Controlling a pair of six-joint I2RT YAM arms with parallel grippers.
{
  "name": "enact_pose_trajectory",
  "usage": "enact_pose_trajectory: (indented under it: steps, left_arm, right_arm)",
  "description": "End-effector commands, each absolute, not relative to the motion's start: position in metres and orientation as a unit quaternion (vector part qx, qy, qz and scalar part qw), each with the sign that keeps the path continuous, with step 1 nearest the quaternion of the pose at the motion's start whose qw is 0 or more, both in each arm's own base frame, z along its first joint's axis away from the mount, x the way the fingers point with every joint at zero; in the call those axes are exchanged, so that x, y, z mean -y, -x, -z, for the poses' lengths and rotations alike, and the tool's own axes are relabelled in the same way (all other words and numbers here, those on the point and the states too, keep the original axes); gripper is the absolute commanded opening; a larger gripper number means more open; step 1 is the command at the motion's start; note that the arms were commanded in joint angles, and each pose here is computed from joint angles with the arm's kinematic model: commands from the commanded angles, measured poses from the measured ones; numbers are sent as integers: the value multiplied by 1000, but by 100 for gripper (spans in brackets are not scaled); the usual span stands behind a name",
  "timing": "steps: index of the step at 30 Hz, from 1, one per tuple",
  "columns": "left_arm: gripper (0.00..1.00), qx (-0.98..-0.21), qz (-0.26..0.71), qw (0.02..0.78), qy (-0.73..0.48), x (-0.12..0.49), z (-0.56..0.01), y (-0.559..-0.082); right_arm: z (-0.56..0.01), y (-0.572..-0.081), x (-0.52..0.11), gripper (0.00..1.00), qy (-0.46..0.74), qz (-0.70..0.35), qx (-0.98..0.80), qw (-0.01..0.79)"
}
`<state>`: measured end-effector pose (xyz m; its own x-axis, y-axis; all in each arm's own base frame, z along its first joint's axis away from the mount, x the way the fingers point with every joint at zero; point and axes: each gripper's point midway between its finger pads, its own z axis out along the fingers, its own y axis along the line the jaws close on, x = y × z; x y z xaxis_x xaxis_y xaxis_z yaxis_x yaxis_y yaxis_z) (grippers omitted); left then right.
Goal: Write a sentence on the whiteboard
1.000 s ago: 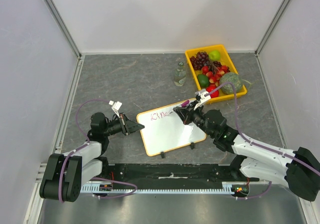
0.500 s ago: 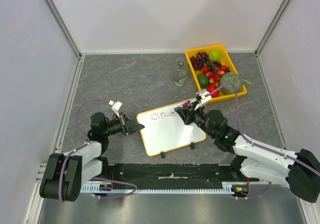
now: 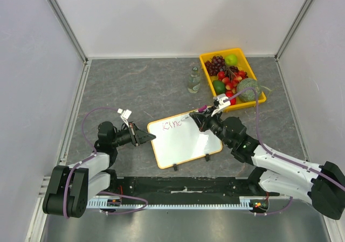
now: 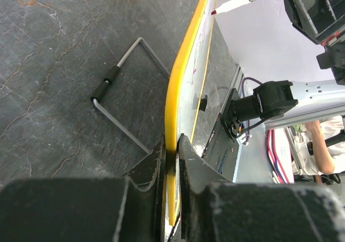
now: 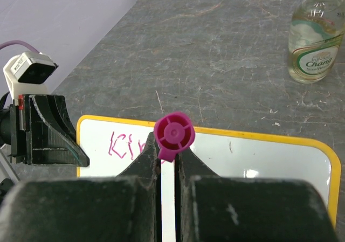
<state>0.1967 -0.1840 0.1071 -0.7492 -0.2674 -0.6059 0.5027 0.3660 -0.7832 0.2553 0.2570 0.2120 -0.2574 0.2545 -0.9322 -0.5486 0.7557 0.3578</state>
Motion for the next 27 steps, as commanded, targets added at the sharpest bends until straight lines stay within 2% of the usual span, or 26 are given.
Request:
enact_pose_trajectory:
  steps: [1, 27]
  left_arm:
    - [2, -745, 551, 364, -95, 184, -112, -203]
    - [2, -744, 552, 363, -95, 184, -112, -202]
  right_arm:
    - [-251, -267, -262, 0, 82, -352, -686, 632]
    - [-235, -279, -265, 0, 72, -350, -700, 618]
